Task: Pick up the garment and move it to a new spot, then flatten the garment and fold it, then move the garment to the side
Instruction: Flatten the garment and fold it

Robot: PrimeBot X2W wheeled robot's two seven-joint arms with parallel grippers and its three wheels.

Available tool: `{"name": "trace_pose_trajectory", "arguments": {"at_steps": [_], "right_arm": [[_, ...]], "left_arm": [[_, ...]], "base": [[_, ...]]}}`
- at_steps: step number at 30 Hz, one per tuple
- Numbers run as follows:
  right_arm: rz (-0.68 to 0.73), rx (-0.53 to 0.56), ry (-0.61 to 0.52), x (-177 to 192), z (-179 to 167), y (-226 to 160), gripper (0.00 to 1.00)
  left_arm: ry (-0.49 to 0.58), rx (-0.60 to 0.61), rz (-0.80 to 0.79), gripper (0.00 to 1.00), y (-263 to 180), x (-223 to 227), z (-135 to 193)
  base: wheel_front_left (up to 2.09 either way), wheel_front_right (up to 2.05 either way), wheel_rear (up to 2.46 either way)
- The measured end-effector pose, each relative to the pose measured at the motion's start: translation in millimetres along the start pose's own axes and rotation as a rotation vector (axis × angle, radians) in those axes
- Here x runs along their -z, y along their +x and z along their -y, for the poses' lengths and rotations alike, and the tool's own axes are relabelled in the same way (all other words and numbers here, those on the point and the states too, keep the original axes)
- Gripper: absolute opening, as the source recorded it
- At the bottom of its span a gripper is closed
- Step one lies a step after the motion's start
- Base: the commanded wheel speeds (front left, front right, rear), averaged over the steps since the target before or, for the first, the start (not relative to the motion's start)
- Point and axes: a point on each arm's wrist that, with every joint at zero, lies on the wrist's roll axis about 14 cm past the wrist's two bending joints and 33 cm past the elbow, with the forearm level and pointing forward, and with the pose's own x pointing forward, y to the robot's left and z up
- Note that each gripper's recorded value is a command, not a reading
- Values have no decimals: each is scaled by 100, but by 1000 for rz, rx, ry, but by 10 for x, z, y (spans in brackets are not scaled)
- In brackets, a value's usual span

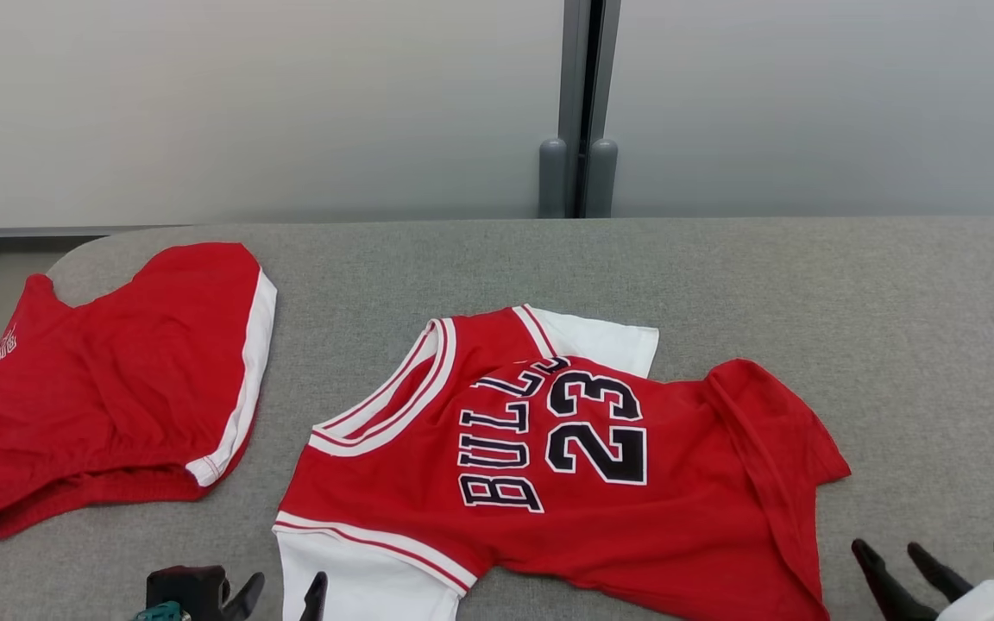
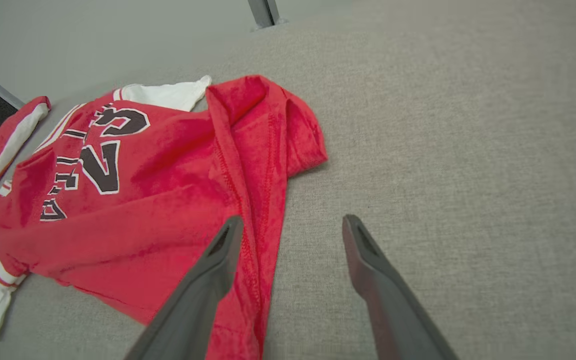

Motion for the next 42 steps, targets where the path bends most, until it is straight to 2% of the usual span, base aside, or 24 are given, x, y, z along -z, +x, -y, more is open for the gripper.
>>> {"name": "trace_pose_trajectory", "arguments": {"at_steps": [6, 14, 23, 33, 34, 35, 36, 37, 38, 39, 40, 42], "right_arm": [[-245, -26, 112, 521, -85, -52, 100], [-373, -56, 179, 757, -189, -164, 100], [-409, -71, 195, 846, -307, -138, 100], [-430, -70, 174, 879, -316, -81, 100], [-433, -70, 174, 882, -317, -77, 90], [-436, -70, 175, 888, -316, -72, 64], [-443, -69, 177, 902, -316, -73, 64], [-446, -67, 178, 909, -311, -75, 42], [-449, -66, 179, 919, -307, -76, 31], [-454, -67, 181, 928, -312, -77, 4], [-456, -70, 181, 935, -321, -76, 0], [-455, -81, 185, 929, -356, -71, 0]], "left_arm": [[-23, -10, -120, 100, -16, 214, -21], [-39, -7, -229, 100, -46, 409, -17], [-78, -19, -387, 100, -79, 801, -39], [-100, -26, -402, 100, 29, 864, -69], [-112, -16, -411, 100, 36, 879, -56], [-117, -13, -422, 100, 38, 899, -56], [-118, -9, -428, 86, 43, 913, -56], [-121, -4, -431, 46, 49, 921, -54], [-125, -2, -433, 7, 57, 924, -56], [-126, -2, -434, 0, 62, 928, -64], [-128, -1, -436, 0, 64, 937, -74], [-131, 10, -439, 0, 73, 944, -50]], "base": [[0, 0, 0], [0, 0, 0], [0, 0, 0], [0, 0, 0], [0, 0, 0], [0, 0, 0], [0, 0, 0], [0, 0, 0], [0, 0, 0], [0, 0, 0], [0, 0, 0], [0, 0, 0]]}}
